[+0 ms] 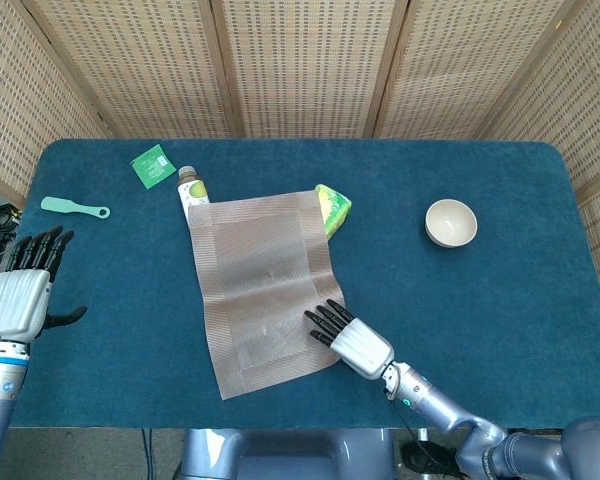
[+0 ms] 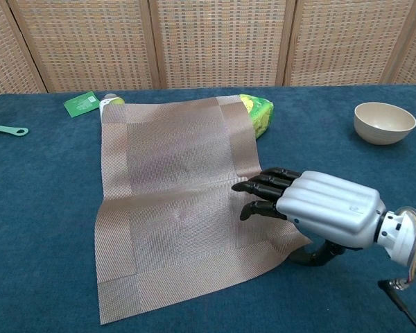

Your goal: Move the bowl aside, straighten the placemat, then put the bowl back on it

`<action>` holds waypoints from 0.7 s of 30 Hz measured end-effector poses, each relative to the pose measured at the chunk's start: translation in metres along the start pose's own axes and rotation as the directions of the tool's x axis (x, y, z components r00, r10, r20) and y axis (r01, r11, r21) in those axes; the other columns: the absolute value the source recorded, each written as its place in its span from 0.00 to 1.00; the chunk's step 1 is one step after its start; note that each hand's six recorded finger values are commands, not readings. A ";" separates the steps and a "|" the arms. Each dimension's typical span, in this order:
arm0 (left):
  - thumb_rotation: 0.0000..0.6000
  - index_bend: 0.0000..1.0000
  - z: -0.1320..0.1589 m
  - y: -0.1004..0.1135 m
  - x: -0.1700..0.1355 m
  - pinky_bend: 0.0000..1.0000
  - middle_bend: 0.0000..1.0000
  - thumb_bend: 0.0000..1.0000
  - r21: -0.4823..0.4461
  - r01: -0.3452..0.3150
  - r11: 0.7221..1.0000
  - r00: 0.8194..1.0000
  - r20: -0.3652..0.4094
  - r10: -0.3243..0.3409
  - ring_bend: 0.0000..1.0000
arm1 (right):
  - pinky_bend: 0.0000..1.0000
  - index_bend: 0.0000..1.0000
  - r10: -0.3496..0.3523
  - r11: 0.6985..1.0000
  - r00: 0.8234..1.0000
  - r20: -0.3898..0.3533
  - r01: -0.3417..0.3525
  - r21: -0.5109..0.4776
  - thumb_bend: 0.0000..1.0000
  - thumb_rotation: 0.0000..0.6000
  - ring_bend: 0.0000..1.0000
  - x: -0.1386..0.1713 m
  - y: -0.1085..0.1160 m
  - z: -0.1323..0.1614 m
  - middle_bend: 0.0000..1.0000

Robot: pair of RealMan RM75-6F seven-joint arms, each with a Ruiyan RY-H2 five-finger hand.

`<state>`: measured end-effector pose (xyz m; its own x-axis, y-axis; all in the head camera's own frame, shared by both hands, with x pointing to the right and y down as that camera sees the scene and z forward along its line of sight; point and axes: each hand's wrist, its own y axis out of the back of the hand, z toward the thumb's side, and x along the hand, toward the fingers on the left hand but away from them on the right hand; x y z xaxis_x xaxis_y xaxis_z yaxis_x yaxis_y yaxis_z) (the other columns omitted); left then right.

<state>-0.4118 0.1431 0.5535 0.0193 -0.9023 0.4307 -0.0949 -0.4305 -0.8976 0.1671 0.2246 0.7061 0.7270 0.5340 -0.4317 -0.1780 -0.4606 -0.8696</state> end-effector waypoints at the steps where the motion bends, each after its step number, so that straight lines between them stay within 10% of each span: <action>1: 1.00 0.00 0.000 0.000 0.000 0.00 0.00 0.00 -0.001 0.001 1.000 1.000 0.000 -0.001 0.00 | 0.00 0.26 0.002 1.000 1.000 0.000 -0.002 0.001 0.49 1.00 0.00 0.001 -0.001 -0.001 0.00; 21: 1.00 0.00 0.003 -0.002 -0.001 0.00 0.00 0.00 0.006 0.007 1.000 1.000 0.009 -0.007 0.00 | 0.00 0.46 0.060 0.997 0.998 -0.013 -0.060 0.041 0.54 1.00 0.00 0.002 -0.008 -0.012 0.00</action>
<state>-0.4086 0.1448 0.5546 0.0286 -0.8995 0.4360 -0.0888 -0.4367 -0.8952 0.1781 0.2206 0.7153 0.7232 0.4962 -0.4804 -0.2481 -0.4625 -0.8512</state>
